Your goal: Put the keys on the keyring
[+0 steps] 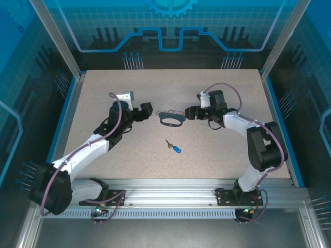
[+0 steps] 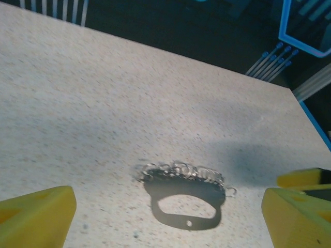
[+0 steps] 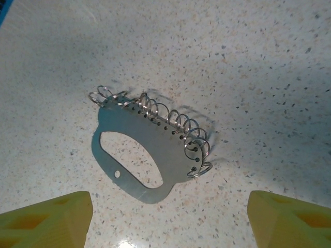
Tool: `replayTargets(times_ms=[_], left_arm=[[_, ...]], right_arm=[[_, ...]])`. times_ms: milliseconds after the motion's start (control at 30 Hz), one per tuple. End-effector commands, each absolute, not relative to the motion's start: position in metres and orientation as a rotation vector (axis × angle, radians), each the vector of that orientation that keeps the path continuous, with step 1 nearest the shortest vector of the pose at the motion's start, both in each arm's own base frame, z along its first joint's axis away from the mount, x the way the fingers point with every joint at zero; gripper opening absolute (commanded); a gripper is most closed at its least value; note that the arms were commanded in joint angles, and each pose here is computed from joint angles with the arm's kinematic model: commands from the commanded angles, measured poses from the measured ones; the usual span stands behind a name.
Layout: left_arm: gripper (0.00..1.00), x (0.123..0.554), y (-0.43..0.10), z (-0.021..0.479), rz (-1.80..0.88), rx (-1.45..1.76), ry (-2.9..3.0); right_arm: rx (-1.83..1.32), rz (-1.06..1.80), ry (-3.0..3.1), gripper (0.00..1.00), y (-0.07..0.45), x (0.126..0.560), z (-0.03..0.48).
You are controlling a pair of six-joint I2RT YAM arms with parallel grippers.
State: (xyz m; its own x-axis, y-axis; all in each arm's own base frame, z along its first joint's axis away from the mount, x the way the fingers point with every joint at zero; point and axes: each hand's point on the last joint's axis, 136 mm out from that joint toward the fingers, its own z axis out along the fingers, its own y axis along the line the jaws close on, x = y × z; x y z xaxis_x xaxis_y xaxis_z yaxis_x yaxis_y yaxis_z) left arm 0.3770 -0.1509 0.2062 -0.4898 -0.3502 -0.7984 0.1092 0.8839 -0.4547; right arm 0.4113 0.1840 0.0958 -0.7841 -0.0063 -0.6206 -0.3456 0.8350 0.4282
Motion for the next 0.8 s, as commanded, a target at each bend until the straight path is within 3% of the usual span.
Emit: replayTargets(times_ms=[0,300,767], left_arm=[[0.94,0.376,-0.181,0.197,-0.664,-0.172,2.083],[0.94,0.382,-0.224,0.181,-0.760,-0.109,2.128],[0.95,0.383,-0.223,0.182,-0.763,-0.113,2.099]], right_arm=[[-0.253,0.689,2.450,0.79,0.185,0.416,0.078],[-0.269,0.736,2.482,0.75,0.201,0.434,0.059],[-0.291,0.766,2.535,0.69,0.223,0.430,0.037]])
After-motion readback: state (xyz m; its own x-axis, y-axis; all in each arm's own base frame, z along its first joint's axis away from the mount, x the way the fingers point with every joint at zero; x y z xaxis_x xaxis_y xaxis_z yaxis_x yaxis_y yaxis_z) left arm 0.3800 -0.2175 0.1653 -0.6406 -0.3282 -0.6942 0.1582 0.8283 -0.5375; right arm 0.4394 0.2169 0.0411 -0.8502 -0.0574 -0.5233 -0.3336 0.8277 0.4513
